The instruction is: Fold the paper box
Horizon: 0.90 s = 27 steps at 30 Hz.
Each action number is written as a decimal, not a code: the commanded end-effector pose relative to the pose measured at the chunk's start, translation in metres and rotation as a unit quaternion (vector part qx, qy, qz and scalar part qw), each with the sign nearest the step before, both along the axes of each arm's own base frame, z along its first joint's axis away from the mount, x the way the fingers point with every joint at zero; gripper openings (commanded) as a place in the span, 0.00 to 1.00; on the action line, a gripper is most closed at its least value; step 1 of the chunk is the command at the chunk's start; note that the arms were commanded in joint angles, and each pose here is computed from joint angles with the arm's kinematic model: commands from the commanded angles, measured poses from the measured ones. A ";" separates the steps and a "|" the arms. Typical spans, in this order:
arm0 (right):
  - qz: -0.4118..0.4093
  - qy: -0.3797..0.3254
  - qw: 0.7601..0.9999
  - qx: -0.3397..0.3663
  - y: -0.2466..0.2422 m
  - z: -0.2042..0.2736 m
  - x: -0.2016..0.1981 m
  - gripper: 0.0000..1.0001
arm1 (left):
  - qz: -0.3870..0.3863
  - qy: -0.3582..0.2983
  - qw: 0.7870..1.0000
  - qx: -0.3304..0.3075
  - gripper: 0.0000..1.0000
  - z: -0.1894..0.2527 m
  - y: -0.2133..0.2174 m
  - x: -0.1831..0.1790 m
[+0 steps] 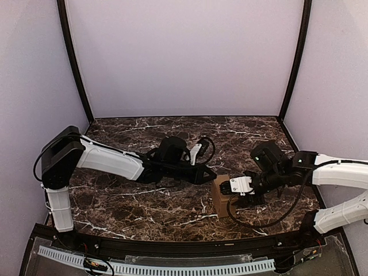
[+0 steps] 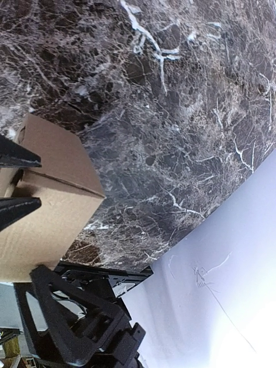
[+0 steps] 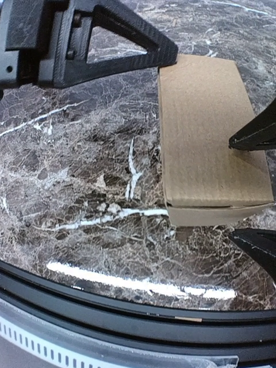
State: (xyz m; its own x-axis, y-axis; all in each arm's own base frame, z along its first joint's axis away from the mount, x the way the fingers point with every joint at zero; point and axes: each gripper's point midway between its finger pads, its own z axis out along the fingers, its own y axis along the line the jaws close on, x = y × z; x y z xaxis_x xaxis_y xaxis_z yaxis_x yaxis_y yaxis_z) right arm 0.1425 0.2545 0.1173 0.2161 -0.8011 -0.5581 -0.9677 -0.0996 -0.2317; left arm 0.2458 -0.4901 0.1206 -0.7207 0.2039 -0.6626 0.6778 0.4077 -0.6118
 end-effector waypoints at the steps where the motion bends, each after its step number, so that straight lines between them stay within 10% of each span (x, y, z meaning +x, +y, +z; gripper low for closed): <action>1: -0.041 -0.082 0.995 -0.029 -0.011 -0.009 0.029 0.44 | 0.008 0.034 0.998 0.049 0.18 -0.021 0.026 -0.020; 27: 0.079 -0.028 0.996 -0.002 0.005 0.013 -0.019 0.33 | 0.025 -0.005 0.999 0.022 0.22 0.026 0.024 -0.010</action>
State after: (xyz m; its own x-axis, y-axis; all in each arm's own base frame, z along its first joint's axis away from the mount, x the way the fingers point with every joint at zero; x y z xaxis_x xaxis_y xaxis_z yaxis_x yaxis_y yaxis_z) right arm 0.1292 0.2630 0.1377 0.3578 -0.7539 -0.5510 -0.9292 -0.2291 -0.2899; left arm 0.2346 -0.4575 0.1281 -0.7350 0.2218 -0.6408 0.6501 0.4990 -0.5730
